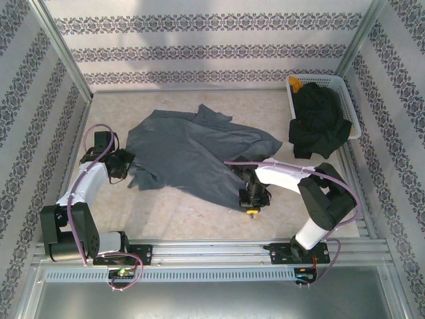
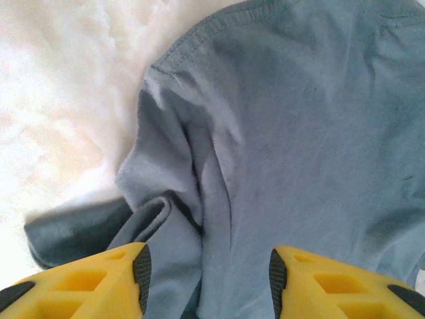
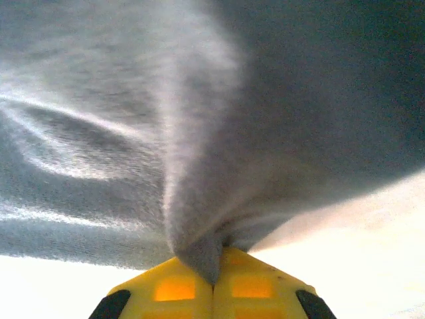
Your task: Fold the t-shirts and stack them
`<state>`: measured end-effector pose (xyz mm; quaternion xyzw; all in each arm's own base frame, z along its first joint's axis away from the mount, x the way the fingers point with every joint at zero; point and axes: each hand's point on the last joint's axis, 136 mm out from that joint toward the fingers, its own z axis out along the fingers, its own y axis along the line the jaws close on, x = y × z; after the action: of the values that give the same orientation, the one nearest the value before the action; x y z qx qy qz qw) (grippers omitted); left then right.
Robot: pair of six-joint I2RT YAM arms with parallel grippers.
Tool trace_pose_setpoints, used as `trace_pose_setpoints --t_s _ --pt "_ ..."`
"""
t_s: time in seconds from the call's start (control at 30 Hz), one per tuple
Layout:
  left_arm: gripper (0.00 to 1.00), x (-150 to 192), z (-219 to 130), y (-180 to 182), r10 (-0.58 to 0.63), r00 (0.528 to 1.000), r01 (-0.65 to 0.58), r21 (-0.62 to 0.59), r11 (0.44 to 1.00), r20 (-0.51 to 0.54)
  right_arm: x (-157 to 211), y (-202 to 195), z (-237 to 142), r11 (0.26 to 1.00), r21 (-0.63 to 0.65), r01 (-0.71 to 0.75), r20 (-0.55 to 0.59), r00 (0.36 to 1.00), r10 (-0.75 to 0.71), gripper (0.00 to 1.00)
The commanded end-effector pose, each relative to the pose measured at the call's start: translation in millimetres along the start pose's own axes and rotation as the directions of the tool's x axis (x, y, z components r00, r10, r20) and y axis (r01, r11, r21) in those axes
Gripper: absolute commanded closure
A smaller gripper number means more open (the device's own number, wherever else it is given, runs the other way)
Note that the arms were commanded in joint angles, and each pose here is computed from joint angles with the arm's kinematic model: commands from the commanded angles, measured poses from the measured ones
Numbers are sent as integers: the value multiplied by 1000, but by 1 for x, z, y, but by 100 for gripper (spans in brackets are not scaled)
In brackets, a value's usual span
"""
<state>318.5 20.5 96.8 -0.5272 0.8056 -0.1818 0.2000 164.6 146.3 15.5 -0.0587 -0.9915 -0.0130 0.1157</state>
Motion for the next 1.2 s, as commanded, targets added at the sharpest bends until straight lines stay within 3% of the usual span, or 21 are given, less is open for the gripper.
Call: trace_pose_setpoints --t_s 0.0,0.1,0.2,0.4,0.57,0.7,0.8,0.93,1.17 --pt "49 -3 -12 -12 28 999 -29 29 999 28 -37 -39 -30 990 54 -132 146 982 122 100" --pt "49 -4 -16 -5 46 998 -46 -9 999 37 -65 -74 -54 972 41 -233 226 950 218 100" --pt "48 -2 -19 9 67 997 -65 -66 996 40 -78 -89 -55 965 21 -260 211 945 250 100" --pt "52 15 -10 36 85 996 -86 -110 990 -13 -84 -79 -46 973 -10 -232 171 958 231 100" --pt "64 35 15 36 138 985 -141 -21 990 -105 -86 -77 -42 973 -15 -229 166 959 229 100" --pt "57 48 31 41 164 970 -171 -24 985 -181 -85 -76 -41 974 -16 -226 162 961 226 100" --pt "50 47 40 34 190 964 -193 3 981 -185 -85 -74 -39 974 -24 -225 159 961 226 100" --pt "49 40 49 27 218 962 -219 9 976 -164 -83 -73 -37 973 -27 -227 152 962 229 100" --pt "66 46 68 36 225 950 -232 -7 973 -217 -83 -72 -38 972 -30 -232 157 959 234 100"
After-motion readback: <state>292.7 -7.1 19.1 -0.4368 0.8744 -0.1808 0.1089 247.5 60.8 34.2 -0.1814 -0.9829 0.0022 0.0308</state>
